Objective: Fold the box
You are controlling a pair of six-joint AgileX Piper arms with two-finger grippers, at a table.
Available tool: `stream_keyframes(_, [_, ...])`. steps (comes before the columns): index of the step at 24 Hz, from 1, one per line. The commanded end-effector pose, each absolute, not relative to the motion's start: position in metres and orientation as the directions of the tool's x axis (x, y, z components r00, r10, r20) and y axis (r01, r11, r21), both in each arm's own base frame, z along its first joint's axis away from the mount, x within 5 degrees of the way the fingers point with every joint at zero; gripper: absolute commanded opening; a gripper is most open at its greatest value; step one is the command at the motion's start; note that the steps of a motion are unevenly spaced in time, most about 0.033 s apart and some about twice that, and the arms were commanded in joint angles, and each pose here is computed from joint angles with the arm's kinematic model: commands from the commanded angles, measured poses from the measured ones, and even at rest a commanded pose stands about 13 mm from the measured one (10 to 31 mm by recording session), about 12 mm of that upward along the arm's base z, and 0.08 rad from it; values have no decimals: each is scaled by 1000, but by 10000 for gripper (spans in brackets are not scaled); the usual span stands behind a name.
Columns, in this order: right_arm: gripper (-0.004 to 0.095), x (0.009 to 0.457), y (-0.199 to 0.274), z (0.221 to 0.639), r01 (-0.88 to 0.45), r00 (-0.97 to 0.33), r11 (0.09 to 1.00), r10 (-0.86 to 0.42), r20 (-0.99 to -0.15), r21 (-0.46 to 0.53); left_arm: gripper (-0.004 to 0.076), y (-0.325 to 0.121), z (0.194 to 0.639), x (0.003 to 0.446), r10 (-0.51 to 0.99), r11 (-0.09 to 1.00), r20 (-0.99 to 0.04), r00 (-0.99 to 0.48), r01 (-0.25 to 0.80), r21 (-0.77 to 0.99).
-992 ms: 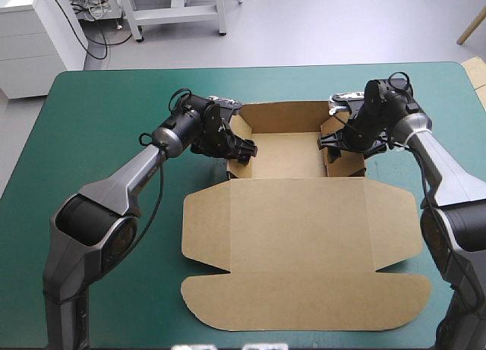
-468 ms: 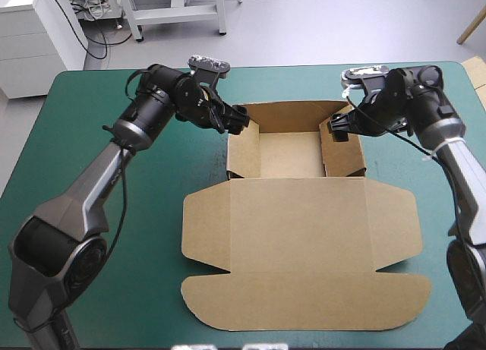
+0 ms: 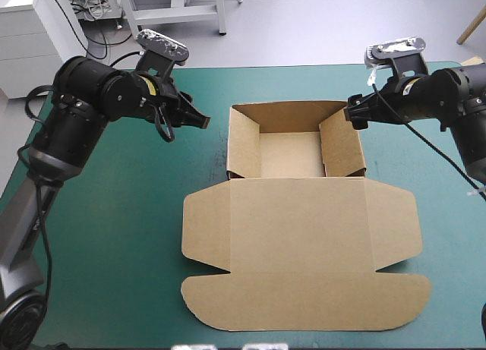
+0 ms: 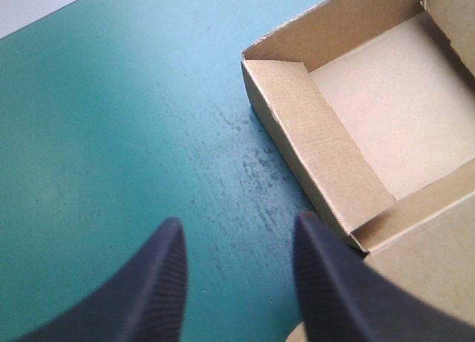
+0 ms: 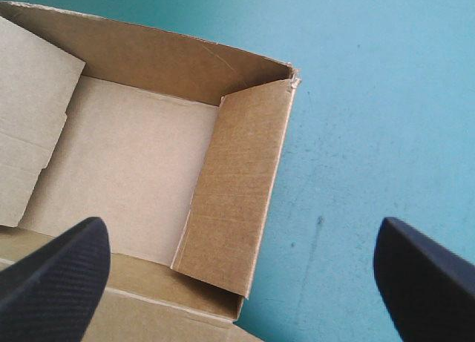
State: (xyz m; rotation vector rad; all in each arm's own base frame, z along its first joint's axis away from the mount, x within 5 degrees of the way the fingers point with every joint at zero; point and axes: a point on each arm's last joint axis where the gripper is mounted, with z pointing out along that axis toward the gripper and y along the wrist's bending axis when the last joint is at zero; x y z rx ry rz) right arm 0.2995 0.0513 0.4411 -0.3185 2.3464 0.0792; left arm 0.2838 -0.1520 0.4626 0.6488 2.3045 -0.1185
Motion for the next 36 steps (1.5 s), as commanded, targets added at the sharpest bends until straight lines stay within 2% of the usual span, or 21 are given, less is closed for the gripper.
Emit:
stream_keyframes(1, [885,290,49,463,-245,-597,967,-208,-775,-70,1,-137,483,254,425,860,-705,-567,496,120])
stream_keyframes(7, [885,293,49,460,-246,-608,967,-209,-766,-69,-8,-124,463,232,481,841,-649,-590,521,149])
stream_keyframes(12, [885,307,51,446,-250,-644,966,-214,-734,-63,-8,-114,408,215,510,839,-529,-678,528,131])
stream_keyframes(18, [885,351,59,396,-259,-745,965,-229,-626,-46,-8,-103,329,193,468,869,-447,-762,488,77])
stream_keyframes(22, [885,381,63,355,-262,-801,964,-238,-549,-36,-8,-96,296,180,471,875,-359,-806,480,70])
stream_keyframes(26, [885,398,68,323,-264,-844,965,-233,-483,-4,-8,-93,286,176,447,889,-329,-832,454,60])
stream_keyframes(32, [873,407,69,304,-264,-863,965,-235,-447,3,-8,-92,290,174,444,889,-353,-824,453,61])
stream_keyframes(34, [822,407,69,304,-264,-863,965,-235,-447,3,-8,-91,292,172,443,890,-361,-821,453,60])
stream_keyframes(36, [704,407,69,304,-260,-865,966,-231,-446,5,-8,-90,294,171,441,890,-368,-818,452,60])
